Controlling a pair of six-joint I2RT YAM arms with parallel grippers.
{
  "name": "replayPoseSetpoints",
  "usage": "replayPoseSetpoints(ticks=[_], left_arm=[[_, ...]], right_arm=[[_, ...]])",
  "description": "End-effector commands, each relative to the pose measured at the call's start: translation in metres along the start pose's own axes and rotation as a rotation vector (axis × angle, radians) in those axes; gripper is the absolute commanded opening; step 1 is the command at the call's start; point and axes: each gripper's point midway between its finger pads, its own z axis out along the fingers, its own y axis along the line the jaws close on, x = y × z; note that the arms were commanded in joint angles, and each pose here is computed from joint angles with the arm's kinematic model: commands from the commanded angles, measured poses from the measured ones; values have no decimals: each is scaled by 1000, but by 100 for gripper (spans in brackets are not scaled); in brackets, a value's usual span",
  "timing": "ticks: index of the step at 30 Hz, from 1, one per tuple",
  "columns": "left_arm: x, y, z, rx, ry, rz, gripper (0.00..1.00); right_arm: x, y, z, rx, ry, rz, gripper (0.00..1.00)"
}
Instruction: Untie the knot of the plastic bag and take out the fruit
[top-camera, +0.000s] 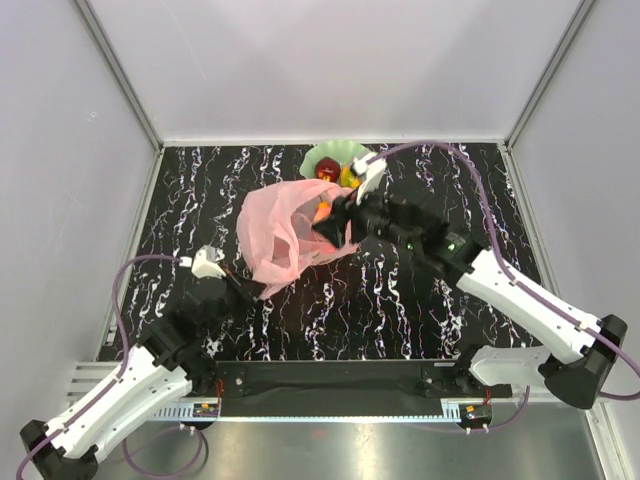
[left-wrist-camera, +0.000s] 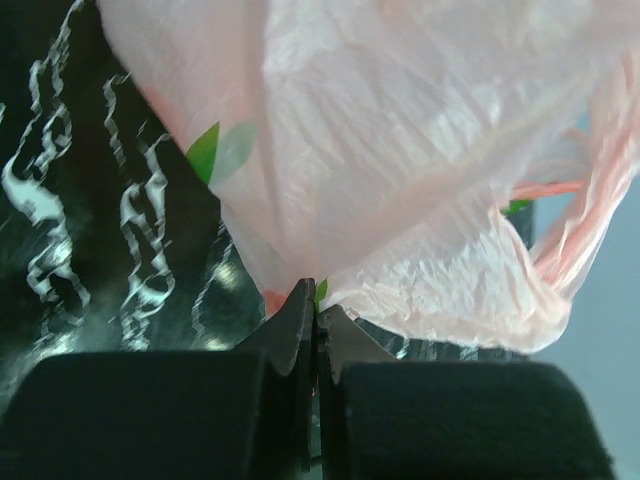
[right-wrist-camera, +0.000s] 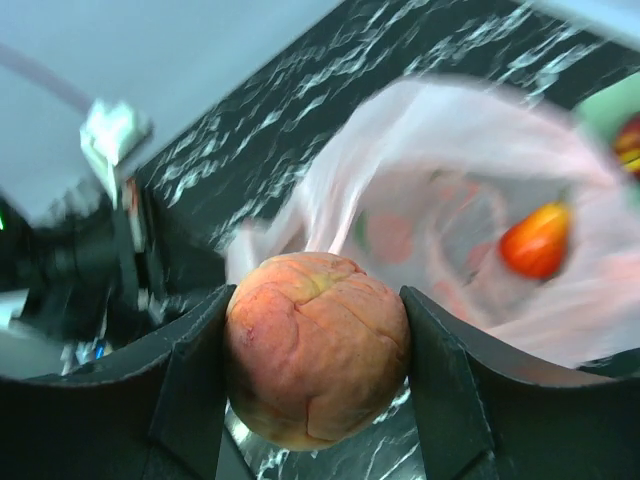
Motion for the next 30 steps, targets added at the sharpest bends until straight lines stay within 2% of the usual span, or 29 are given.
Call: replayPoseSetpoints(ticks=[1, 3, 6, 7, 9, 10, 11, 12, 13, 15, 16, 18, 19, 20, 21, 23, 24, 25, 27, 28, 30], left_arm=[[20, 12, -4, 6, 78, 8, 0], [25, 15, -13, 26, 97, -3, 0], [27, 22, -27, 22, 117, -12, 0], [25, 19, -34, 52, 111, -22, 0], [27, 21, -43, 53, 128, -24, 0], [26, 18, -48, 70, 133, -31, 0], [28, 21, -52, 64, 143, -30, 0], [25, 16, -56, 79, 140, -34, 0], [22, 14, -60, 91, 132, -39, 0], [17, 11, -67, 101, 120, -40, 0], [14, 11, -68, 101, 108, -42, 0], [9, 5, -74, 121, 95, -48, 0], [2, -2, -80, 144, 80, -54, 0], [-1, -4, -83, 152, 70, -54, 0], [-5, -6, -85, 156, 60, -48, 0], [-15, -10, -91, 163, 25, -41, 0], [-17, -9, -90, 153, 18, -32, 0], [-20, -11, -92, 153, 9, -30, 0], [-19, -10, -90, 140, 12, -22, 0], [-20, -11, -89, 142, 11, -24, 0], [-18, -11, -86, 143, 13, -32, 0]], right_arm=[[-53, -52, -4, 229, -107, 0, 0], [-73, -91, -1, 365, -139, 43, 0], [-100, -132, 0, 476, -198, 98, 0], [-96, -161, 9, 527, -179, 119, 0], [-117, -179, 16, 542, -209, 136, 0], [-100, -208, 33, 582, -150, 152, 0], [-98, -216, 42, 583, -131, 158, 0], [-112, -222, 47, 586, -146, 142, 0], [-91, -240, 69, 606, -84, 141, 0], [-90, -258, 82, 637, -77, 128, 0], [-65, -275, 101, 652, -21, 145, 0], [-61, -292, 114, 659, -16, 174, 1], [-34, -307, 129, 669, 43, 195, 1], [-36, -313, 134, 669, 36, 199, 2], [-16, -323, 147, 676, 72, 210, 2], [-5, -331, 158, 672, 89, 214, 3], [-12, -335, 161, 672, 68, 217, 4], [9, -343, 170, 677, 117, 227, 9], [7, -347, 176, 666, 117, 233, 16], [19, -355, 180, 673, 139, 239, 41], [18, -358, 181, 667, 139, 236, 56]])
